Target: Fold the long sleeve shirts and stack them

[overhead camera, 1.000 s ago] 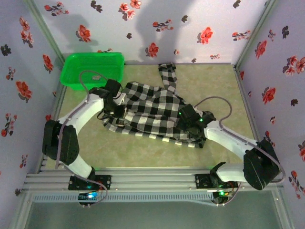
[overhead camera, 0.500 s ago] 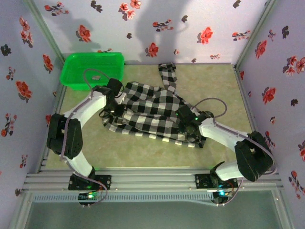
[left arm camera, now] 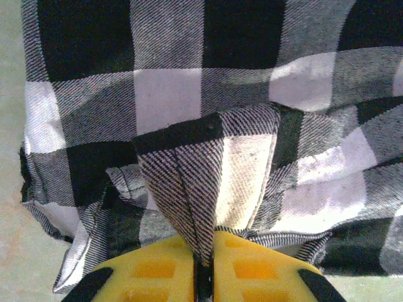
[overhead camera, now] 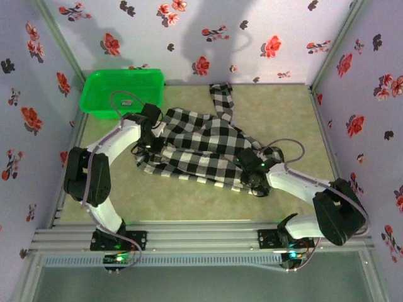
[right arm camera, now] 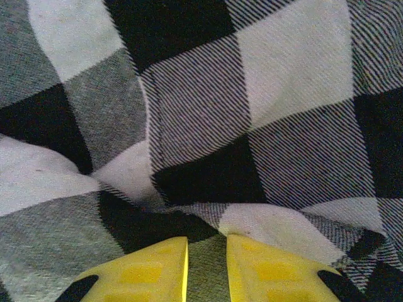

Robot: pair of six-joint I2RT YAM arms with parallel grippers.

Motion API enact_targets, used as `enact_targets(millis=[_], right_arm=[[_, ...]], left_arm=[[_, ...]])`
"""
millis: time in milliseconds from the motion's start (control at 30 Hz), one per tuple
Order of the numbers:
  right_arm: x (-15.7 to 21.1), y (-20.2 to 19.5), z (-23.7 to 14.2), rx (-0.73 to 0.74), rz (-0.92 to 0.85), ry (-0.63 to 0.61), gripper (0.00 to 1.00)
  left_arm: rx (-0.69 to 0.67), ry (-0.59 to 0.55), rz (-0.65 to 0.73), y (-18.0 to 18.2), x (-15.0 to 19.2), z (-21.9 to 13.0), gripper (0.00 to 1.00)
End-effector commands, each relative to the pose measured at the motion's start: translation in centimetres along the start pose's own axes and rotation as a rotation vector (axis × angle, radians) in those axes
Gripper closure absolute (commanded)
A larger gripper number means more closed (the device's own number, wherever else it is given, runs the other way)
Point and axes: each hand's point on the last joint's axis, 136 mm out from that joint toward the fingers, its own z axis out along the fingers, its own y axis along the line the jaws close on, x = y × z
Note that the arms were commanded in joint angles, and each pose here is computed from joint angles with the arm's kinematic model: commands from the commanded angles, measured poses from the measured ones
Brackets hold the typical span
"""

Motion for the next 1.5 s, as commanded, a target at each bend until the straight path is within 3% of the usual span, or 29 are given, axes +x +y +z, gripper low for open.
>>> enact_targets(millis=[0, 433, 800, 1200, 1267, 1367, 1467], right_arm=[[-0.2, -1.3, -0.2, 0.035, 0.037, -0.026, 0.74], [-0.1, -1.1, 0.2, 0.034, 0.044, -0.019, 0.74], [0.3, -1.1, 1.0, 0.060, 0.034, 0.010, 0.74], [1.0, -2.1, 1.6, 0.106, 0.030, 0.040, 0.76], [1.1, -2.1, 1.6, 0.109, 0.029, 0.043, 0.76], [1.2, -2.3, 1.5, 0.116, 0.024, 0.049, 0.76], [1.2, -2.4, 0.8, 0.114, 0.024, 0.050, 0.75]], left_arm=[[-0.046, -0.002, 0.001, 1.4, -0.5, 0.0, 0.88], [-0.064, 0.016, 0.006, 2.9, -0.2, 0.2, 0.88], [-0.152, 0.078, 0.010, 4.4, 0.2, 2.5, 0.87], [-0.210, 0.020, 0.010, 4.9, -2.4, 3.8, 0.86], [-0.208, 0.027, 0.009, 4.7, -2.4, 4.3, 0.76], [-0.201, 0.027, -0.017, 4.3, -2.3, 4.4, 0.44], [-0.198, -0.033, -0.094, 4.3, -2.8, 2.1, 0.28]])
